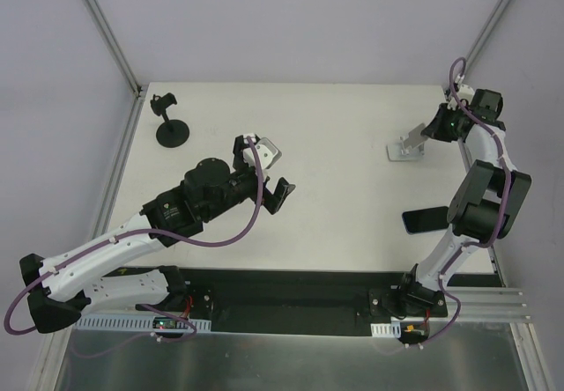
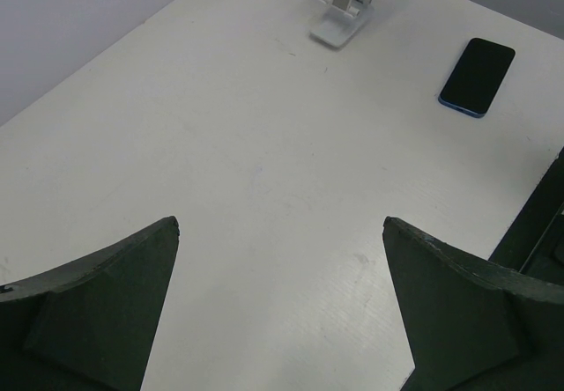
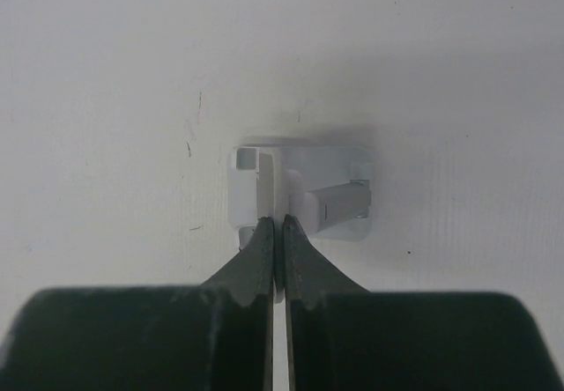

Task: Place the phone on the phone stand

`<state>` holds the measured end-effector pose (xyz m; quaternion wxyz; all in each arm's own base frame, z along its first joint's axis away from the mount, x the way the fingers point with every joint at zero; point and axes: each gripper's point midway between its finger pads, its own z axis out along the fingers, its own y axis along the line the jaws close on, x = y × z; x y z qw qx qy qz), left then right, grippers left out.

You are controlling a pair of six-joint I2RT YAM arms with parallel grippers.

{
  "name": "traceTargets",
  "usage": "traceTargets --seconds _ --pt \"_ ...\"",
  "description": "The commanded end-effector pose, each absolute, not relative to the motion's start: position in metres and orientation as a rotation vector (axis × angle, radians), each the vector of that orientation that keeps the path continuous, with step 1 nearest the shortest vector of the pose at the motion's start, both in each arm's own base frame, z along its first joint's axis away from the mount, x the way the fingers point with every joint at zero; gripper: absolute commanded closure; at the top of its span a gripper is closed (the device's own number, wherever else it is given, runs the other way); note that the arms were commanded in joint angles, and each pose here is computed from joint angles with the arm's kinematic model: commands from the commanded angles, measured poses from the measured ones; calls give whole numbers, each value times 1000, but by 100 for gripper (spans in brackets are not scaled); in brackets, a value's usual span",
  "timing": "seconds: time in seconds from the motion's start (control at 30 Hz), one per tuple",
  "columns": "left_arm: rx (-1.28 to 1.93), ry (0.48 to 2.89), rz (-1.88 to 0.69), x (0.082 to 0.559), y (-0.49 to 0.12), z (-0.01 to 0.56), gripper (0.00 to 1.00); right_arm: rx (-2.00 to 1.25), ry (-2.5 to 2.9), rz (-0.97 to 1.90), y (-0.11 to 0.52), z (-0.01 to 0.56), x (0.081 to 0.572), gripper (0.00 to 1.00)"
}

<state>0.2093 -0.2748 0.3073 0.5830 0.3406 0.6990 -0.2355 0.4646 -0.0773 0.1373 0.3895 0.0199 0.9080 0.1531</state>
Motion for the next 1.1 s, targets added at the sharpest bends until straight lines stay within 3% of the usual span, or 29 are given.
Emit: traceTargets --seconds 0.0,0.3,0.33,0.4,0.5,0.7,0.77,0.93,1.07 --pt "779 1592 -550 211 -277 318 2 67 2192 397 -83 155 488 99" --pt "780 1590 -547 211 -276 318 2 21 2247 405 -84 140 489 96" --pt "779 1587 -547 211 -276 319 2 24 2251 402 -84 140 488 81" --pt "776 1585 -552 210 -275 320 2 53 2258 391 -85 143 486 61" --pt "777 1583 -560 209 -276 321 2 145 2265 314 -90 163 478 4" --pt "776 1576 -581 206 -276 324 2 689 2344 1 -120 193 411 4" --pt "775 1574 -588 205 -276 325 2 902 2360 -83 -118 185 369 4" --pt "775 1567 -613 201 -277 328 2 1314 2311 11 -85 139 301 4" --pt "778 1562 -632 198 -278 330 2 1579 2289 -155 -90 94 250 4"
